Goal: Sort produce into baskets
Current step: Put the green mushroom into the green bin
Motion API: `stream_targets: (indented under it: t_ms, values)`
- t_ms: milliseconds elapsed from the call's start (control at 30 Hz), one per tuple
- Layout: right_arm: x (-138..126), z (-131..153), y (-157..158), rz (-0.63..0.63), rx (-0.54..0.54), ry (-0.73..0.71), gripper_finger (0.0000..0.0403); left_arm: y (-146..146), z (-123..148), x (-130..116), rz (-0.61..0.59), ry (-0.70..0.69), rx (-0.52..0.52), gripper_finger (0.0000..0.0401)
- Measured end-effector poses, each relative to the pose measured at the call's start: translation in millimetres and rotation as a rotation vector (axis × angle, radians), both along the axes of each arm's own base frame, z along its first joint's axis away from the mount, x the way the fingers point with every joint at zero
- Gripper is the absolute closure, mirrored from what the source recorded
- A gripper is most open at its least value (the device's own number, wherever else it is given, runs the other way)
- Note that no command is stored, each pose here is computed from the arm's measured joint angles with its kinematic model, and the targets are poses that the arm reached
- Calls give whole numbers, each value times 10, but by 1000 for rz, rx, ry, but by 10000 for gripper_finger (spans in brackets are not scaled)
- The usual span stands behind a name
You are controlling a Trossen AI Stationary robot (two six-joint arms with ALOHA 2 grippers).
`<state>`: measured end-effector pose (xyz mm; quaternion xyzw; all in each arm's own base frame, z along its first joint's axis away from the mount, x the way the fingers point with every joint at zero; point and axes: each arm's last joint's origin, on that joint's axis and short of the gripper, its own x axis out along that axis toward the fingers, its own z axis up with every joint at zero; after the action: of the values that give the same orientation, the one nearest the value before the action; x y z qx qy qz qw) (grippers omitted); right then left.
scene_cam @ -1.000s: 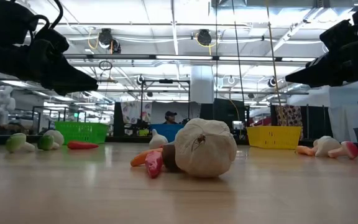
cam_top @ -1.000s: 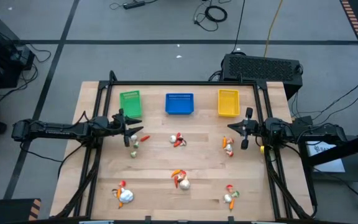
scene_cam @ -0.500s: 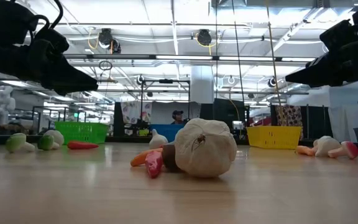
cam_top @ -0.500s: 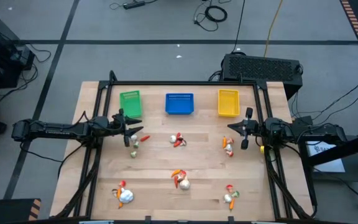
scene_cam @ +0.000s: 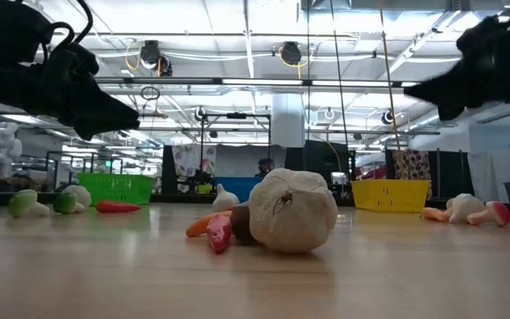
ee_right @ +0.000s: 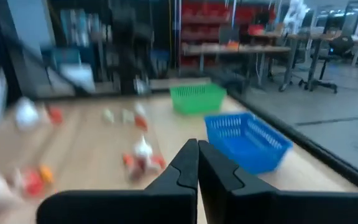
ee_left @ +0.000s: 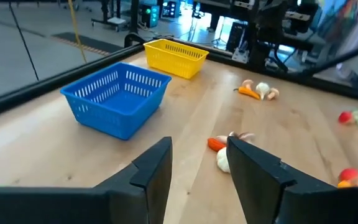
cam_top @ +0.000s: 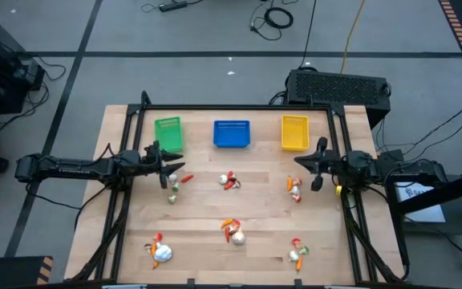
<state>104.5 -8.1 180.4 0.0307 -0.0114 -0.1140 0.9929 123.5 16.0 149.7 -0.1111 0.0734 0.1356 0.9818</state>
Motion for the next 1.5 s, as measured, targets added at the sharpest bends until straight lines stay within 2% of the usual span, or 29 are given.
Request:
stream_targets:
  t_ms: [167,300,567,800,933,1067,1267,1333,1433,1500]
  values:
    - [-15,170,-3,-12,-22,-173,403,-4,32,16,-14,-13,-46,241]
    - [10,210,-2,-7,-30,-210,403,-16,173,82,-75,-6,-55,241]
    - [193,195,-5,5,49,-215,403,-12,440,366,-182,83,86,241]
    - [519,273,-1,35,116,-89,402,-70,469,734,-287,211,151,241]
    - [820,400,38,118,109,-16,397,-163,483,936,-349,260,181,241]
    - [1140,477,99,150,71,98,385,-265,529,1110,-407,321,213,241]
    - [1505,470,224,188,63,335,368,-369,548,1258,-410,469,231,241]
    - [1587,456,267,200,59,397,363,-410,592,1315,-413,469,262,241]
    - [1677,443,320,215,56,434,356,-492,606,1383,-442,468,303,241]
    - [1706,433,352,225,53,442,350,-544,534,1383,-465,519,322,235]
